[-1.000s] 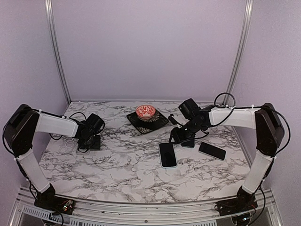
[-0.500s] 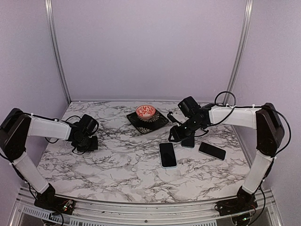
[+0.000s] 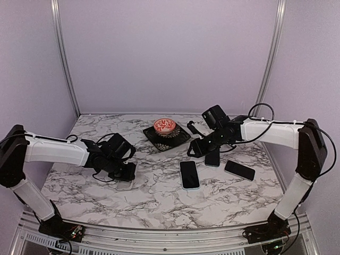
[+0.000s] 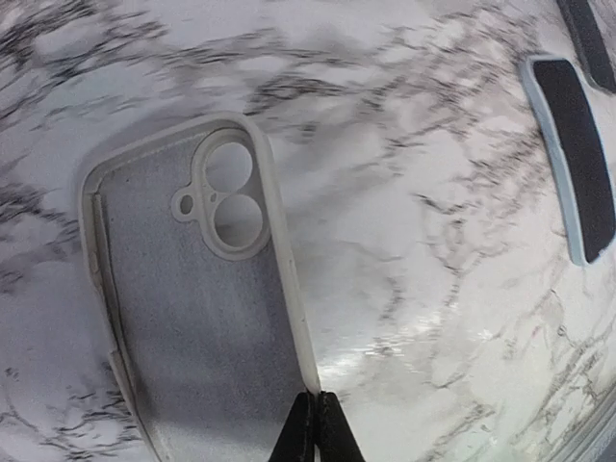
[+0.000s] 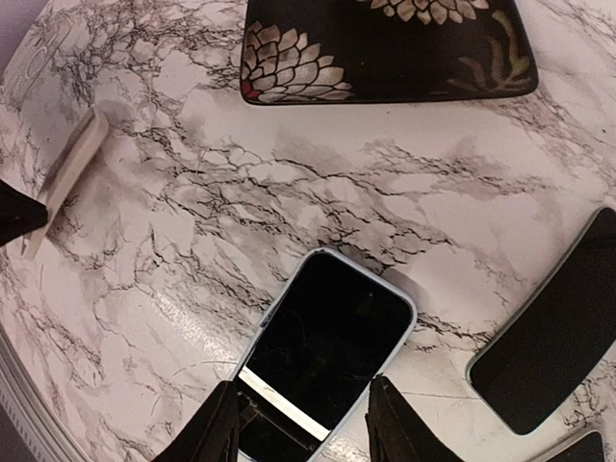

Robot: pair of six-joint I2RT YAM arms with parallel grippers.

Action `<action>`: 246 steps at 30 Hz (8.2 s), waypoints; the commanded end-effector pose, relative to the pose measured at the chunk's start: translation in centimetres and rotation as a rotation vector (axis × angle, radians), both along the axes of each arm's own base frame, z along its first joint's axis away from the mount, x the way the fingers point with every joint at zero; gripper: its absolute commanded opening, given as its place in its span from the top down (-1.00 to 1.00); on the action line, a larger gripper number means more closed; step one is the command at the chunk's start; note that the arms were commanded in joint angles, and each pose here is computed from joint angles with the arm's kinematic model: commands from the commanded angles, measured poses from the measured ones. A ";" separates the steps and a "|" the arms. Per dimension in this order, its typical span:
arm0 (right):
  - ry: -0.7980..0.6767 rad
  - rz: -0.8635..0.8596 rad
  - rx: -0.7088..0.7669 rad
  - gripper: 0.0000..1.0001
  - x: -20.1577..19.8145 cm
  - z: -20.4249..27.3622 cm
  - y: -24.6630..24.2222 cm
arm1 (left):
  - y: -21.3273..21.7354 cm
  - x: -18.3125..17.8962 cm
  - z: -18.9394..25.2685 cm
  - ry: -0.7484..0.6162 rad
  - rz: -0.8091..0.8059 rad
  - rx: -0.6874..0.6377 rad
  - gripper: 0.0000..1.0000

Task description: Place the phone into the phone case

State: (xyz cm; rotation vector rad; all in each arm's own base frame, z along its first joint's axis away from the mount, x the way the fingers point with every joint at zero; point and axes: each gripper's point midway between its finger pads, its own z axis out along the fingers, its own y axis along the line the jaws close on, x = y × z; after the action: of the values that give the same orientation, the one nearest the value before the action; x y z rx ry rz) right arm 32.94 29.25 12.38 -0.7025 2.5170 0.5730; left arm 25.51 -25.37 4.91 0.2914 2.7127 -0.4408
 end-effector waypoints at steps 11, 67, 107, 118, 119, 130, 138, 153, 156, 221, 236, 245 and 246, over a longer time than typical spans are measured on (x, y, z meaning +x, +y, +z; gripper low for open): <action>0.160 0.092 0.188 0.39 -5.2 -3.3 5.8 | -10.8 -2.4 2.5 0.005 -0.381 -0.103 0.08; 0.098 -0.421 -0.422 -0.97 10.2 -5.8 -12.2 | 4.0 7.7 3.8 -0.263 0.243 0.072 -0.88; -0.122 -0.366 -0.309 0.02 9.0 -2.8 -8.1 | 3.1 6.7 1.4 -0.204 0.195 0.040 -0.87; -0.317 -0.060 -0.024 0.14 1.4 2.4 7.0 | 4.3 5.7 1.1 -0.201 0.246 0.033 -0.86; -0.317 -0.031 -0.001 0.14 0.2 2.6 8.5 | 4.8 5.5 1.2 -0.210 0.262 0.038 -0.86; -0.216 0.143 0.013 0.16 -7.0 -1.1 16.0 | 6.1 5.1 1.6 -0.249 0.263 0.075 -0.87; -0.195 0.123 -0.032 0.18 -6.7 -2.8 16.0 | 6.0 5.2 1.2 -0.240 0.255 0.080 -0.87; -0.229 0.102 -0.133 0.20 -5.7 -3.6 14.9 | 5.6 5.4 0.8 -0.229 0.235 0.092 -0.88; -0.209 0.101 -0.128 0.21 -6.1 -4.4 14.6 | 5.6 5.5 0.7 -0.229 0.234 0.093 -0.88; 0.048 0.139 -0.419 0.08 -8.7 -11.7 11.4 | 3.7 5.1 0.0 -0.172 0.155 0.049 -0.87; -0.088 0.105 -0.220 0.76 -6.6 -7.1 12.4 | -3.4 6.4 3.9 -0.174 -0.027 -0.223 -0.83; -0.140 0.019 -0.111 0.93 -5.4 -4.5 11.6 | -7.8 6.8 4.2 -0.058 -0.094 -0.423 -0.87; -0.149 0.010 -0.098 0.93 -5.4 -4.1 11.5 | -8.0 6.9 4.0 -0.046 -0.091 -0.426 -0.86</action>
State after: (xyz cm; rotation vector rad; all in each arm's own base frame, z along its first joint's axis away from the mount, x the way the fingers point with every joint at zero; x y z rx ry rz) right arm 25.69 39.44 3.33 -0.8998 2.5569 0.2661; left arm 32.19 -31.11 7.86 0.2803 2.5048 -0.8381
